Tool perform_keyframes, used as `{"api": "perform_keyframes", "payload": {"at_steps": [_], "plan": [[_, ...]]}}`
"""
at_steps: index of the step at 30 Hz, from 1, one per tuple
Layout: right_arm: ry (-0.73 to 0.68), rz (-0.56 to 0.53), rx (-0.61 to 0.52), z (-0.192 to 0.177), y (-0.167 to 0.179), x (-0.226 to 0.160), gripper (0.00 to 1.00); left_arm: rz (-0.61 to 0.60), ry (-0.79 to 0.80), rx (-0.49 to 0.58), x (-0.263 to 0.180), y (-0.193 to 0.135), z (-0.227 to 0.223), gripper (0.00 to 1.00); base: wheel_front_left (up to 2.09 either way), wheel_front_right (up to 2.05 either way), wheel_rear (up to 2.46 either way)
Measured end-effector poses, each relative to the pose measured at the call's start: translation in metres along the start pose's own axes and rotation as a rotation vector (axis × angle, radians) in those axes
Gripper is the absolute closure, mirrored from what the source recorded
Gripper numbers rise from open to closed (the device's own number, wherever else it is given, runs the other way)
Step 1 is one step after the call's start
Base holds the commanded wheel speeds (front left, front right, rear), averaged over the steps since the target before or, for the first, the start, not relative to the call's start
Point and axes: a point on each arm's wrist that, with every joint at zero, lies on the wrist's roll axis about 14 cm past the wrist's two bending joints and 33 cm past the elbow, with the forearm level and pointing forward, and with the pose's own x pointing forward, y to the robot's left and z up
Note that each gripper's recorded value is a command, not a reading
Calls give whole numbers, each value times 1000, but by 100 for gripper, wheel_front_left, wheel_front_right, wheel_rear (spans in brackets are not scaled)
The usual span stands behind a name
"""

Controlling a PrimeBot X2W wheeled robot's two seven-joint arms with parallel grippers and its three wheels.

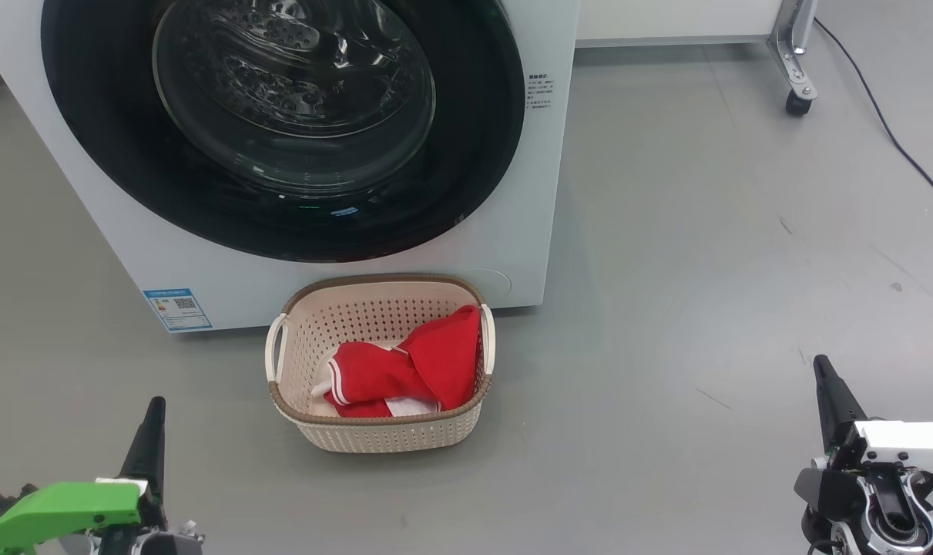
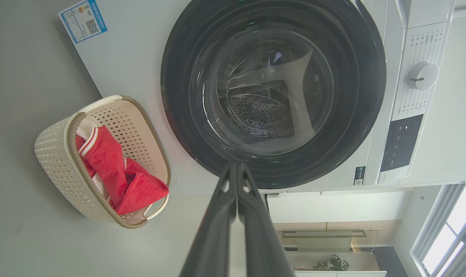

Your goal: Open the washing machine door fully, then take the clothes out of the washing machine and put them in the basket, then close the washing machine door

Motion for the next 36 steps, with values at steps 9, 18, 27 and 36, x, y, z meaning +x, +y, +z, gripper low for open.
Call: {"api": "perform_keyframes", "payload": {"at_steps": [9,18,27,36], "plan": [[-1,-1,0,0,0,0,100,0,0,0,0,0,0,100,0,0,0],[-3,-2,1,1,-1,0,100,1,0,0,0,0,0,100,0,0,0],[-4,-3,3,1,-1,0,100,0,-1,-1,0,0,0,100,0,0,0],[-4,2,4,1,0,0,100,0,-1,-1,0,0,0,100,0,0,0]]}}
